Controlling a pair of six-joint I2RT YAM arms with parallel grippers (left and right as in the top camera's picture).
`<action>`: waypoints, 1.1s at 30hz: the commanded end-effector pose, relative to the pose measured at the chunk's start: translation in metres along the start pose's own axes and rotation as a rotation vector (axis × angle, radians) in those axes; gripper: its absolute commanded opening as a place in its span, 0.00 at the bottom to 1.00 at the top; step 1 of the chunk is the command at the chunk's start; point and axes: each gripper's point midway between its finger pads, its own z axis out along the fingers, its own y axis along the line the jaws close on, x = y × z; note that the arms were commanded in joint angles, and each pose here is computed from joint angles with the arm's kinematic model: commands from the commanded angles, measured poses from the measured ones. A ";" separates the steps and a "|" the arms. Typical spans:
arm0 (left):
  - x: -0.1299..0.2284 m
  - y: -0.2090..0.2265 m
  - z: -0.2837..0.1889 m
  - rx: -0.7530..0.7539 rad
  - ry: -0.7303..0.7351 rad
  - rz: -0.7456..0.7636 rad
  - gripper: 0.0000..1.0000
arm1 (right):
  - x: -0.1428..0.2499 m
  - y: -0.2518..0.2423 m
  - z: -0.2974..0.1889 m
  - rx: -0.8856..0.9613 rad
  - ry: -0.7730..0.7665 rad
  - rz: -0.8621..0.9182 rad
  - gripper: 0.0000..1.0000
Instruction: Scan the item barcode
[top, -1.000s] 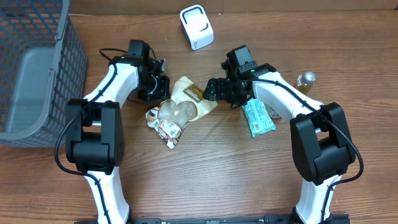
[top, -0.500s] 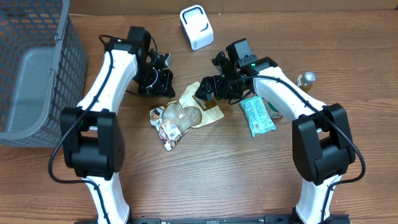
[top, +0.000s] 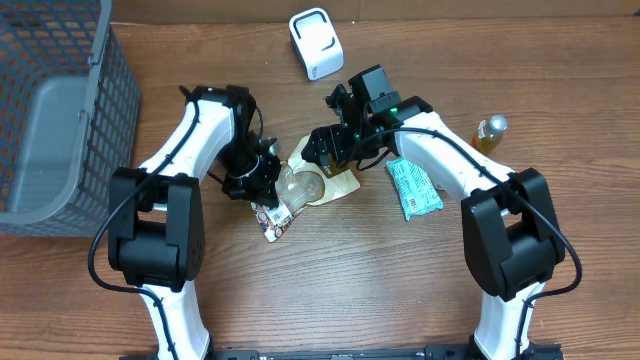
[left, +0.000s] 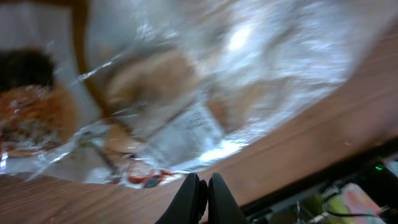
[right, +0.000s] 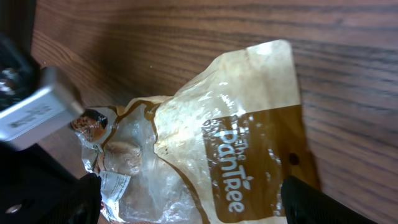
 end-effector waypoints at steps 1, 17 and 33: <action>0.004 0.024 0.007 -0.126 -0.005 -0.062 0.04 | 0.017 -0.007 0.022 0.014 0.062 0.005 0.88; -0.007 0.085 0.035 -0.376 -0.115 -0.215 0.04 | 0.055 -0.022 0.035 0.128 0.199 0.050 0.87; -0.025 0.029 -0.034 -0.181 -0.305 -0.188 0.04 | 0.054 -0.022 0.036 0.130 0.194 0.077 0.88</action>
